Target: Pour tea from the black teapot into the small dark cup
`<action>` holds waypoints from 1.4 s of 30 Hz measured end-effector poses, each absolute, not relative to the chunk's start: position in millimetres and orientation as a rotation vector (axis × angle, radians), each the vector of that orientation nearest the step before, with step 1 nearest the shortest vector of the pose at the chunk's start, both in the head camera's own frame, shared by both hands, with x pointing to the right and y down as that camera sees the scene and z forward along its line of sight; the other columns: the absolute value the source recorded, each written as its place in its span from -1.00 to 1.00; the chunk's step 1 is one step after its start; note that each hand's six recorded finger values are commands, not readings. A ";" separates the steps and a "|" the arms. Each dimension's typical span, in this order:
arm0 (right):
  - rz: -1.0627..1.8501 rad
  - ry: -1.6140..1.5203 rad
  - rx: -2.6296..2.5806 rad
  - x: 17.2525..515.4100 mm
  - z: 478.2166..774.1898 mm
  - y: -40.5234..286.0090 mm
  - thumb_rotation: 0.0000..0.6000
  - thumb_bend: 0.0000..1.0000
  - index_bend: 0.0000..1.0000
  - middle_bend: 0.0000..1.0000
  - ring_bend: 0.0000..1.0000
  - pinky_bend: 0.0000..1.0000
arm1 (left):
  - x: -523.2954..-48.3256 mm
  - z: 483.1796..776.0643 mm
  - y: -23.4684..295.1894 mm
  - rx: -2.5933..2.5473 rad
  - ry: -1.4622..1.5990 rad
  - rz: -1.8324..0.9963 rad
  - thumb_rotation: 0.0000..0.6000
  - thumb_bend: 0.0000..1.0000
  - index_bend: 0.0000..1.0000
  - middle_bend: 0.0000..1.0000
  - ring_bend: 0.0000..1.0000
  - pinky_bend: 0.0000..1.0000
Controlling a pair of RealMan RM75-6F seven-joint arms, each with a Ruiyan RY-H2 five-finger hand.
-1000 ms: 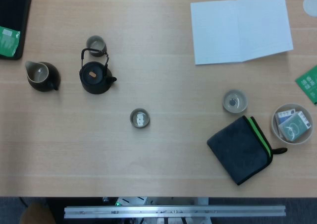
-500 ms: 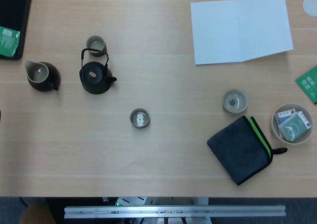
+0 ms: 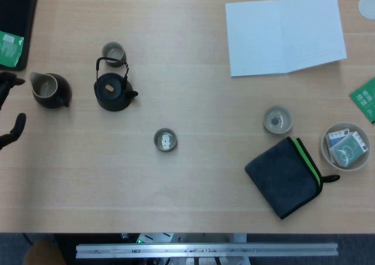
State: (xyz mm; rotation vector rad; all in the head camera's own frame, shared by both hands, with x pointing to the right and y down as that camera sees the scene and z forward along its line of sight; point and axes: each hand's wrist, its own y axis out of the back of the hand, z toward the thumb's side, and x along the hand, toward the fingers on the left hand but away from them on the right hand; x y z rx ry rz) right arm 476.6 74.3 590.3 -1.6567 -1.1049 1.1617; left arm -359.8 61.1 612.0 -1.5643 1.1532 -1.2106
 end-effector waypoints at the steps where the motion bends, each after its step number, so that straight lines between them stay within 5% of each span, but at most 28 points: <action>1: 1.161 -1.103 -1.656 476.3 590.2 73.8 1.00 -0.98 -0.37 -0.25 -0.51 -0.63 | -355.9 613.3 57.3 -1.577 1.137 -1.207 1.00 -0.28 -0.61 -0.62 -0.70 -0.79; 9: 1.138 -1.083 -1.664 468.7 589.5 69.2 1.00 -0.98 -0.37 -0.25 -0.51 -0.63 | -326.0 626.9 35.0 -1.658 0.990 -1.199 1.00 -0.28 -0.77 -0.74 -0.81 -0.80; 14: 1.146 -1.067 -1.675 464.7 593.4 66.7 1.00 -0.98 -0.37 -0.25 -0.51 -0.63 | -306.3 639.4 21.2 -1.701 0.882 -1.196 0.72 -0.28 -0.78 -0.76 -0.82 -0.81; 29: 1.185 -1.070 -1.665 469.0 597.3 66.3 1.00 -0.98 -0.37 -0.25 -0.51 -0.63 | -275.1 687.7 -27.7 -1.735 0.695 -1.286 0.71 -0.28 -0.78 -0.76 -0.82 -0.81; 33: 1.193 -1.068 -1.666 469.2 599.3 65.5 1.00 -0.98 -0.37 -0.25 -0.51 -0.63 | -270.5 697.9 -36.1 -1.738 0.664 -1.315 0.37 -0.28 -0.78 -0.76 -0.82 -0.81; 42: 1.200 -1.059 -1.673 466.8 603.6 61.3 1.00 -0.98 -0.37 -0.25 -0.51 -0.63 | -258.2 720.3 -51.0 -1.757 0.622 -1.382 0.00 -0.28 -0.80 -0.74 -0.82 -0.81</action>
